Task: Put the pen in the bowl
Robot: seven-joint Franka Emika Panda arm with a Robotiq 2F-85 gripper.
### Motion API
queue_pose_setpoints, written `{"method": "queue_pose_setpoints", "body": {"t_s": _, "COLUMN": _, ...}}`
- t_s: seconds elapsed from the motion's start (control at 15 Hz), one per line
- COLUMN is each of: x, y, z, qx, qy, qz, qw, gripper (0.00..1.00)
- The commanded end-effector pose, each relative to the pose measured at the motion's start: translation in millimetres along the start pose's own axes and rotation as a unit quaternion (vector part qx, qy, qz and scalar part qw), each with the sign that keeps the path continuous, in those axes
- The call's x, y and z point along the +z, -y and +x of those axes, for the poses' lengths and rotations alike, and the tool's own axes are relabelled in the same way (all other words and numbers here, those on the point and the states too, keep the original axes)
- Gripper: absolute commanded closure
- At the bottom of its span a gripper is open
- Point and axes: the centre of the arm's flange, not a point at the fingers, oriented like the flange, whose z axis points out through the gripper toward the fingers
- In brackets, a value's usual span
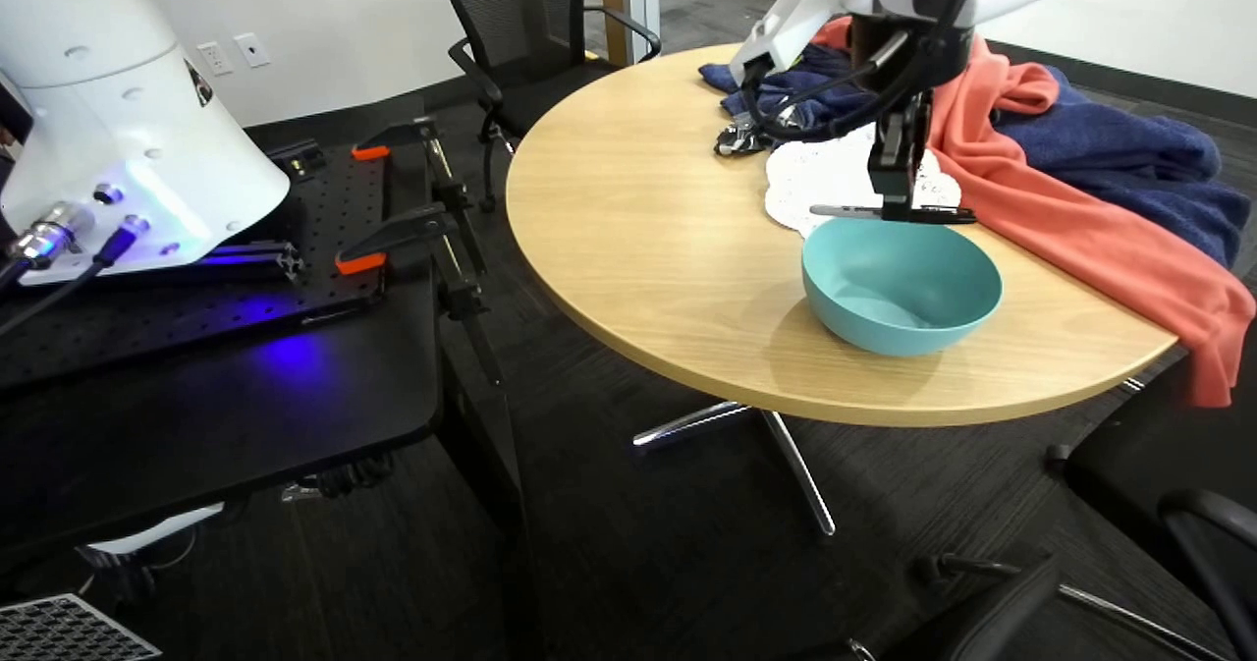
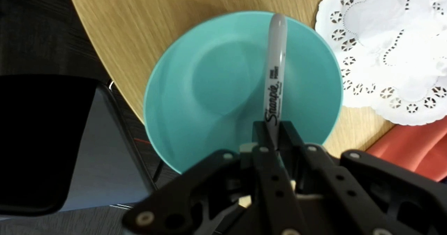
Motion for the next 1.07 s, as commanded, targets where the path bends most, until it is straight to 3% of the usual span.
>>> {"method": "queue_pose_setpoints", "body": {"t_s": 0.0, "x": 14.9, "y": 3.7, "z": 12.2, "qx": -0.001, "qy": 0.009, "qz": 0.007, "qw": 0.9999, "gripper": 0.76}}
{"method": "queue_pose_setpoints", "body": {"t_s": 0.07, "x": 17.5, "y": 4.2, "z": 11.8, "qx": -0.001, "qy": 0.010, "qz": 0.008, "qw": 0.9999, "gripper": 0.61}}
{"method": "queue_pose_setpoints", "body": {"t_s": 0.6, "x": 21.2, "y": 9.3, "z": 11.7, "qx": -0.004, "qy": 0.010, "qz": 0.013, "qw": 0.9999, "gripper": 0.02}}
{"method": "queue_pose_setpoints", "body": {"t_s": 1.0, "x": 21.6, "y": 9.4, "z": 4.7, "qx": 0.000, "qy": 0.005, "qz": 0.009, "qw": 0.9999, "gripper": 0.00}}
